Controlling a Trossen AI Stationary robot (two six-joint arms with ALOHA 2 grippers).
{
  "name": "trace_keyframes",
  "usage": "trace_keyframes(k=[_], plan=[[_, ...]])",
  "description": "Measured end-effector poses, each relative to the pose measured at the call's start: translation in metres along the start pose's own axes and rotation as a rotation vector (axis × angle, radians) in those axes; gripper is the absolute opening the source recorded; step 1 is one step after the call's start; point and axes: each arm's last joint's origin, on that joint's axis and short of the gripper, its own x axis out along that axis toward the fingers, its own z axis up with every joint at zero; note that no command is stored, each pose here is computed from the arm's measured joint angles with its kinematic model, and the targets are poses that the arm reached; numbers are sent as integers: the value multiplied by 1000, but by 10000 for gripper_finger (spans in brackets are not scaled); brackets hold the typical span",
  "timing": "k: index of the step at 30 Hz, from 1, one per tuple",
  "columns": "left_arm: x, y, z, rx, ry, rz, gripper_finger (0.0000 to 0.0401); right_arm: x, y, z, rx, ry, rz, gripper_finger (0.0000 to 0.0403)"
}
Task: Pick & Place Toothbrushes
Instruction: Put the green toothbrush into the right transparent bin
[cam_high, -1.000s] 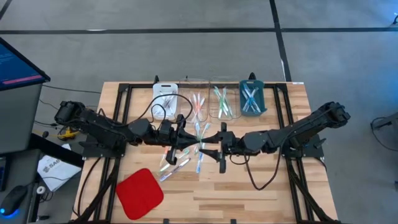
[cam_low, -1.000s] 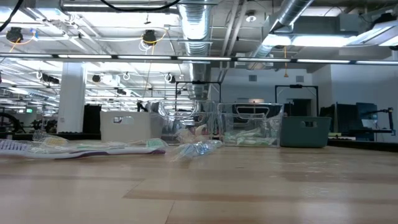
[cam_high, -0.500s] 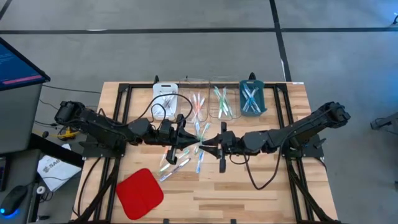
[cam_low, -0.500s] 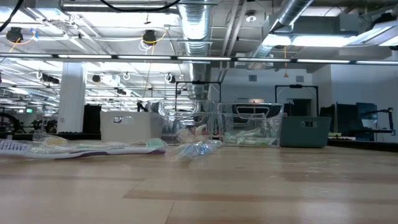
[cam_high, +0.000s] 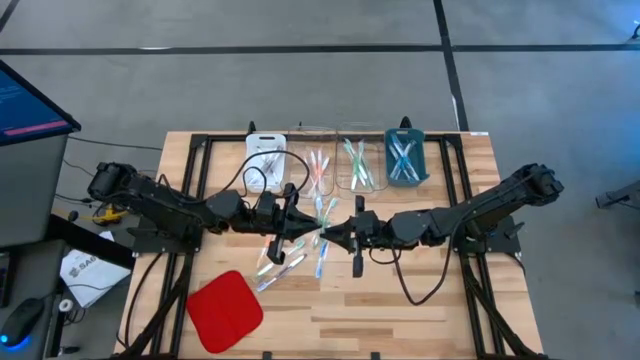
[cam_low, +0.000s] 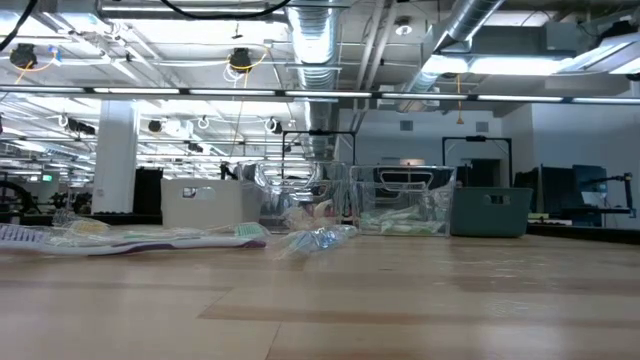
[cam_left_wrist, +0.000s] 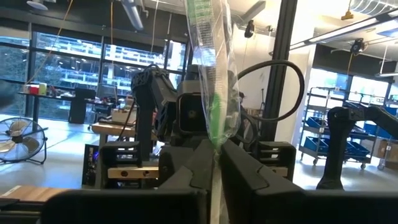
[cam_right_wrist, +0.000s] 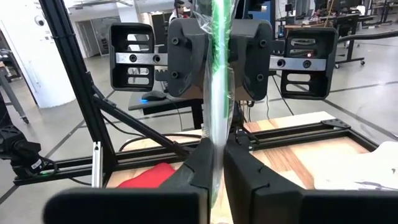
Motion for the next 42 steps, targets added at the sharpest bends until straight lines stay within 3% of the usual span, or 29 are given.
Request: trace_keyframes(k=[14, 32, 42], plan=[[0, -1, 0, -23, 3, 0, 54, 0, 0, 0, -10, 4, -1, 4], [-2, -5, -6, -44, 76, -4, 177, -2, 2, -1, -7, 16, 4, 0], [-2, 0, -9, -4, 101, 132, 176, -3, 4, -2, 4, 18, 10, 0]])
